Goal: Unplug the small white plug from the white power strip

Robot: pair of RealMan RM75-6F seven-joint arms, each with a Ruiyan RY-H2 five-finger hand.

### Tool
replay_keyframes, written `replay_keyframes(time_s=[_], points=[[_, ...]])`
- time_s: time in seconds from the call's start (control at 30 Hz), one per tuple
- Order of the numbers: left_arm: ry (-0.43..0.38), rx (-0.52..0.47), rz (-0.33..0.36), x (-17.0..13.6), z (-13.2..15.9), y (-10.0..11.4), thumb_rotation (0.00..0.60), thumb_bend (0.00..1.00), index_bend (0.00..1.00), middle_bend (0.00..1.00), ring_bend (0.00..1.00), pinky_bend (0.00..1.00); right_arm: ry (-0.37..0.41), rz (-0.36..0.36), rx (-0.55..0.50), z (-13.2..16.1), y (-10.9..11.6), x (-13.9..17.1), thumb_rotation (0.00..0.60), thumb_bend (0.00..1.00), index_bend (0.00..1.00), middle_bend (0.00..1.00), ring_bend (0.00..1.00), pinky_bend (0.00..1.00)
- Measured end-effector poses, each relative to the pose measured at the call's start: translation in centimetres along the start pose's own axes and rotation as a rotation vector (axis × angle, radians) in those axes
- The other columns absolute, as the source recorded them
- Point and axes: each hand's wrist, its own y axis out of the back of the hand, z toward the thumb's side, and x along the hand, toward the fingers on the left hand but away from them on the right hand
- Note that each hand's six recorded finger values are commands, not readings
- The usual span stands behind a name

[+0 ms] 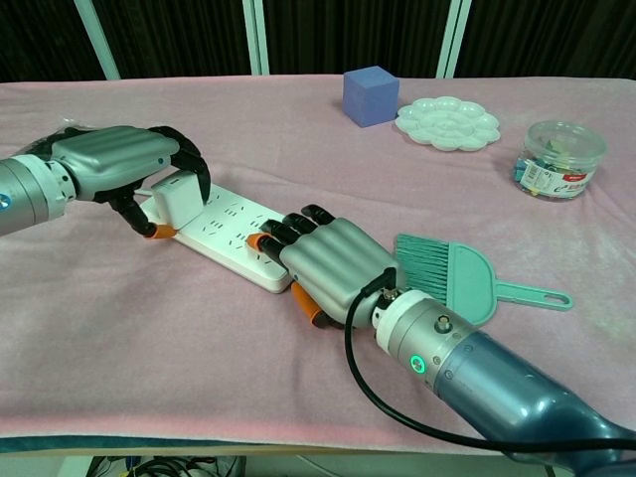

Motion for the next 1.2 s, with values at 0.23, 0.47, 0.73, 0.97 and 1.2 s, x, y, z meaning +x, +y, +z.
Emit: replay_keyframes(time_s=[0.23,0.47,0.73,0.97,1.2], points=[[0.02,-0.007,-0.048,0.4,-0.2,0.7,0.6,0.71,0.6,0.59,0.12,0.02,0.013,0.015,0.005,0.1,-0.1,0.0,0.6,0.67,0.17,0.1,0.07,0.05],[0.039,-0.004,-0.111,0.8,-0.3,1.2,0.6,0.71,0.6,0.59,0.12,0.02,0.03,0.03,0.012,0.2,-0.2,0.0,0.6,0.67,0.19,0.11,0.07,0.05],[0.064,0.007,-0.151,1.4,-0.2,1.8,0.6,0.72,0.6,0.59,0.12,0.02,0.042,0.039,0.036,0.2,-0.1,0.0,0.6,0.67,0.22,0.12,0.07,0.05],[0.073,0.005,-0.139,1.6,0.3,2.2,0.6,0.73,0.62,0.61,0.13,0.03,0.044,0.042,0.033,0.2,0.0,0.2,0.6,0.67,0.22,0.12,0.07,0.05],[0.075,-0.023,-0.11,1.7,0.3,1.9,0.6,0.74,0.66,0.64,0.17,0.06,0.049,0.041,0.035,0.3,0.1,0.3,0.6,0.67,0.22,0.12,0.07,0.05]])
